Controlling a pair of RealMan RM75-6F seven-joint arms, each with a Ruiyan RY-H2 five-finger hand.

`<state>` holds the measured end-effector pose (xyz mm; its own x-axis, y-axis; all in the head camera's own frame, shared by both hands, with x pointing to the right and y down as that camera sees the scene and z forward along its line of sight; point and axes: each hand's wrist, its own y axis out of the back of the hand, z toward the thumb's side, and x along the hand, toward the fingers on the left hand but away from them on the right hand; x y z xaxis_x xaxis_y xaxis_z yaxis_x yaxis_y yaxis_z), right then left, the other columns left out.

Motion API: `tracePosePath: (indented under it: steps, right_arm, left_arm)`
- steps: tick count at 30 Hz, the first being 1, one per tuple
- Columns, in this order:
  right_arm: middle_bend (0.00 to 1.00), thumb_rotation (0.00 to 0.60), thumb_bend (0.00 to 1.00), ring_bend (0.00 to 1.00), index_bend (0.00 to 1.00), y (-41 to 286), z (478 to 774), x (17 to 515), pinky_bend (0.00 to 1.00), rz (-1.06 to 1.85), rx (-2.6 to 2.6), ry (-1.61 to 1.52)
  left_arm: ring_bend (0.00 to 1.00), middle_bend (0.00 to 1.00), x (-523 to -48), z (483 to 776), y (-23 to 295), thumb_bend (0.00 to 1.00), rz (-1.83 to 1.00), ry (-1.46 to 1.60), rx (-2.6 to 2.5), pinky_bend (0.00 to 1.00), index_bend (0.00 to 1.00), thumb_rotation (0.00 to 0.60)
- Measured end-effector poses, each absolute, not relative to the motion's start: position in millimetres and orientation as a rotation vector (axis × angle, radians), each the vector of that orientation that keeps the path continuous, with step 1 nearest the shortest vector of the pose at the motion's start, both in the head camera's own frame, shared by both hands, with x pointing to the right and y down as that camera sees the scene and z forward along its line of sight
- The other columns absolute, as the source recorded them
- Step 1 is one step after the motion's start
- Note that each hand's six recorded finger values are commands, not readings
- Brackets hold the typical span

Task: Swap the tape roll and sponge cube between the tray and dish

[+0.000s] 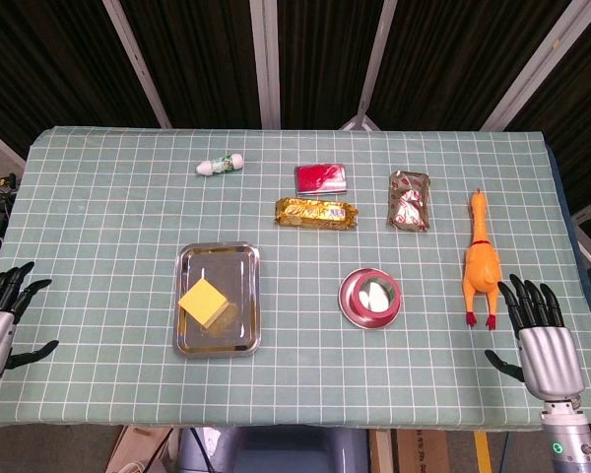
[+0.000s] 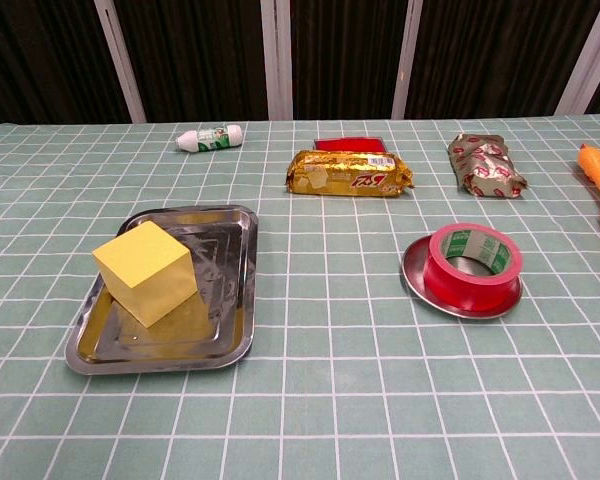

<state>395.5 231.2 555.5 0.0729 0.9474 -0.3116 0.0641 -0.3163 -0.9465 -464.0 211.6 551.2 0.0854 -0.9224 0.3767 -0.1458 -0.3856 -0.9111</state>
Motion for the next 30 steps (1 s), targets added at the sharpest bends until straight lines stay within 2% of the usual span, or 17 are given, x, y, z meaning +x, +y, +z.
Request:
tracePosePath:
  steps: [22, 30]
  right_arm:
    - [0.01, 0.6, 0.0, 0.0, 0.01, 237.7, 558.7, 391.5, 0.0, 1.378, -1.592, -1.014]
    - [0.01, 0.6, 0.0, 0.0, 0.01, 238.1, 564.7, 371.2, 0.0, 1.352, -1.676, -0.973]
  left_arm:
    - [0.0, 0.0, -465.6, 550.1, 210.2, 0.02, -1.357, 1.091, -1.639, 0.07, 0.2, 0.6]
    - [0.0, 0.0, -465.4, 546.0, 212.8, 0.02, -1.351, 1.101, -1.626, 0.07, 0.2, 0.6]
